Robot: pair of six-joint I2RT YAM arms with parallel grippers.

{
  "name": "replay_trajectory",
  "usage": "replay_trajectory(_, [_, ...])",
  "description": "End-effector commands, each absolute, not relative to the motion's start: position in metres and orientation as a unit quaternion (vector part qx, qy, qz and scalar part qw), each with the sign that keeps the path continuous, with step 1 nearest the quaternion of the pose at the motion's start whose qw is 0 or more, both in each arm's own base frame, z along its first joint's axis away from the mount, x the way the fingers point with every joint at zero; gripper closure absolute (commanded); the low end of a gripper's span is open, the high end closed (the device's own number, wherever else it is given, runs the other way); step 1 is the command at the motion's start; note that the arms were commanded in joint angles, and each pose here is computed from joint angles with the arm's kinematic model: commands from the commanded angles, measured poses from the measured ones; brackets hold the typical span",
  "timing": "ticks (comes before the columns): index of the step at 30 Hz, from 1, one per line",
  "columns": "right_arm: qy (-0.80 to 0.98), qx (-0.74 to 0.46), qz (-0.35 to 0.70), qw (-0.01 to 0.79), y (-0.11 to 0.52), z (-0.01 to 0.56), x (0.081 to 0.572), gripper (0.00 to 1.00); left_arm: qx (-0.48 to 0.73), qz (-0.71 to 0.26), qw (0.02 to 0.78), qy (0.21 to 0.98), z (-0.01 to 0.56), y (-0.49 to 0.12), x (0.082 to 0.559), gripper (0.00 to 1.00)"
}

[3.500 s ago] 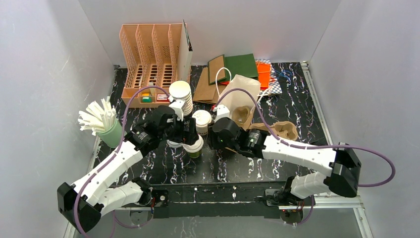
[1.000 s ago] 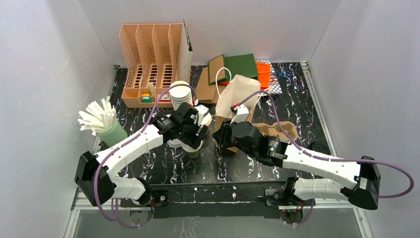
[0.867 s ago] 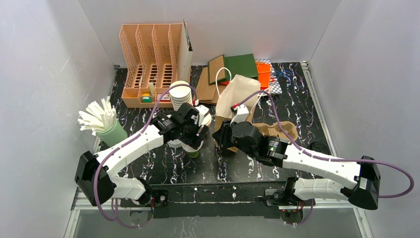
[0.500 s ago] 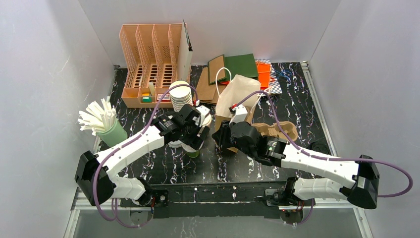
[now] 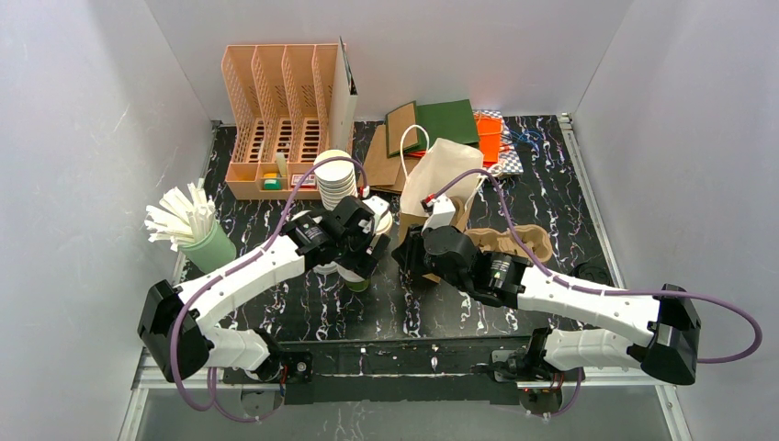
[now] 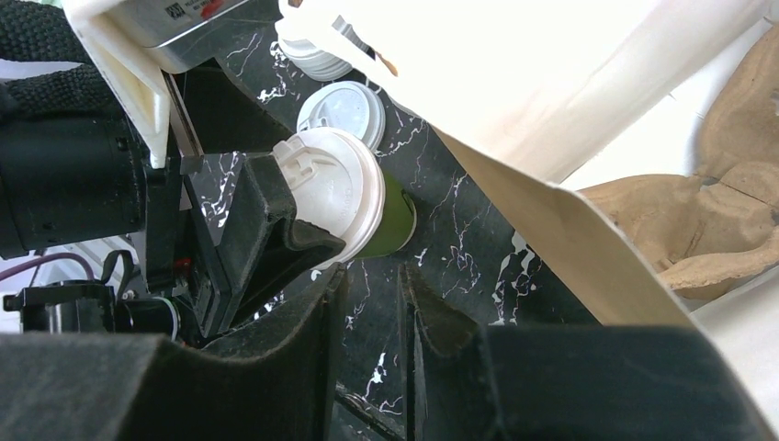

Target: Pack the takeout coffee

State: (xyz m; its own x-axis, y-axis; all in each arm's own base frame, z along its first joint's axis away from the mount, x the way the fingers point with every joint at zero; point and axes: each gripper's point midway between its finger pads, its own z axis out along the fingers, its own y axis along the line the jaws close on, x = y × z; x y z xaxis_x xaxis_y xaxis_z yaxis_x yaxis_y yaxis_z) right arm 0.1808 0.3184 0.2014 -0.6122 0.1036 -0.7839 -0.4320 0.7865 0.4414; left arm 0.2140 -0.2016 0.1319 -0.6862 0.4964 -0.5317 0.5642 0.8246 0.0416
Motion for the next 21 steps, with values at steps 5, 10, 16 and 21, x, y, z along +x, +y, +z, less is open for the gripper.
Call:
replay_trajectory(5, [0.833,-0.088,0.327,0.437,0.323,0.211,0.183,0.64,0.294,0.010,0.240,0.925,0.111,-0.170,0.203,0.21])
replay_trajectory(10, [0.838,-0.088,0.324,0.430,0.324,0.206,0.182,0.64,0.297,0.018,0.241,0.924,0.111,-0.170,0.202,0.18])
replay_trajectory(16, [0.846,-0.095,0.324,0.412,0.329,0.192,0.178,0.64,0.296,0.026,0.238,0.925,0.109,-0.171,0.199,0.18])
replay_trajectory(21, [0.852,-0.097,0.337,0.388,0.340,0.177,0.173,0.64,0.288,0.040,0.236,0.927,0.110,-0.167,0.200,0.18])
